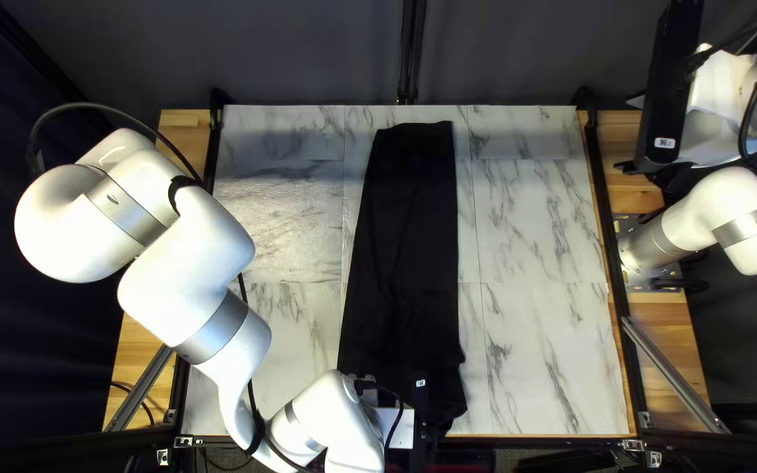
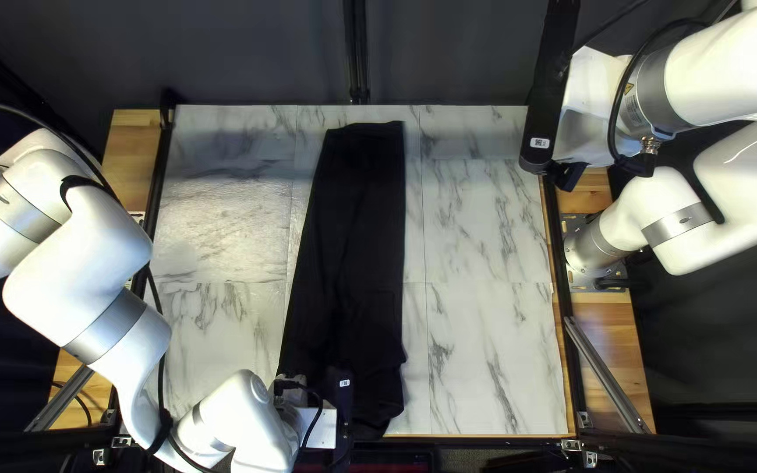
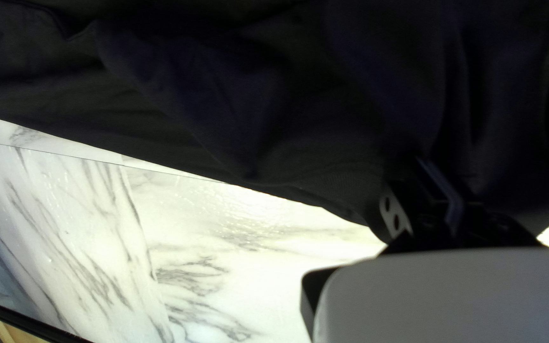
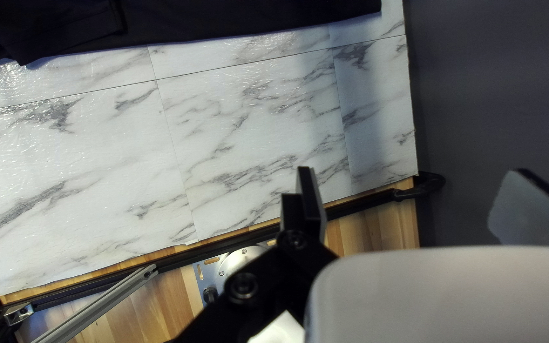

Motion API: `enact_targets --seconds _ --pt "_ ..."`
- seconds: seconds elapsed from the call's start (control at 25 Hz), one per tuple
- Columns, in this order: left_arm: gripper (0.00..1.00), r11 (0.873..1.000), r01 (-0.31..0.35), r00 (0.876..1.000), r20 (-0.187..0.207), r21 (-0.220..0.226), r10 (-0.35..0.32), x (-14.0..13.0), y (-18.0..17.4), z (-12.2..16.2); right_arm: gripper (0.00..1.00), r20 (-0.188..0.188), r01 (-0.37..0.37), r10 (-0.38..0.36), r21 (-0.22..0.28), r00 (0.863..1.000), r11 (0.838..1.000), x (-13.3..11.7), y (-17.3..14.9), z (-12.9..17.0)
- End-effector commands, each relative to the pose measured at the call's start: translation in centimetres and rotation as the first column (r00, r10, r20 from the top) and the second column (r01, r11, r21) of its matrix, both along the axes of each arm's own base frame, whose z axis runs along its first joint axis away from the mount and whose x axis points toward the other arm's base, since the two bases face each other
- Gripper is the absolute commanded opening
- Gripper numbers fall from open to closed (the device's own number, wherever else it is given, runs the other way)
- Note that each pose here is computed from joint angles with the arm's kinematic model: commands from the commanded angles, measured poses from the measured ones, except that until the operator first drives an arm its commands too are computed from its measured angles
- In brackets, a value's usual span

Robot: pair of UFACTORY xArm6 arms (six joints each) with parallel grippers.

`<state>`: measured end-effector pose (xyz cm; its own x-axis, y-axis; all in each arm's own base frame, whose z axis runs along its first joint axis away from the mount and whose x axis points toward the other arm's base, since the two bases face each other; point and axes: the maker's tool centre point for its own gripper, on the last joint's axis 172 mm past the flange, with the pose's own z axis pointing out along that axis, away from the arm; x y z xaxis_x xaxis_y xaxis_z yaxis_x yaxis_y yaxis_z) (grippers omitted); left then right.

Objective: Fold t-shirt

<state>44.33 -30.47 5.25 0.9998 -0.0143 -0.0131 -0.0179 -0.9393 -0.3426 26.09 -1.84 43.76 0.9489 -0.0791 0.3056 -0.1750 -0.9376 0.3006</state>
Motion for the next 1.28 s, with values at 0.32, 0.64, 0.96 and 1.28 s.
enact_targets --seconds 0.32,0.64,0.96,1.28 --pt "1.0 1.0 0.01 1.0 0.011 0.021 -0.01 0.6 1.5 3.8 1.0 0.0 0.0 0.0 0.0 1.0 1.0 0.0 0.0 0.0" --pt "1.0 0.999 0.013 1.0 0.012 0.047 -0.014 4.2 8.2 6.8 1.0 0.0 0.0 0.0 0.0 1.0 1.0 0.0 0.0 0.0" --pt "1.0 1.0 0.022 1.0 -0.008 0.019 -0.022 5.1 15.5 3.1 1.0 0.0 0.0 0.0 0.0 1.0 1.0 0.0 0.0 0.0" --pt "1.0 1.0 0.021 1.0 -0.017 -0.008 -0.022 5.1 21.1 1.1 1.0 0.0 0.0 0.0 0.0 1.0 1.0 0.0 0.0 0.0"
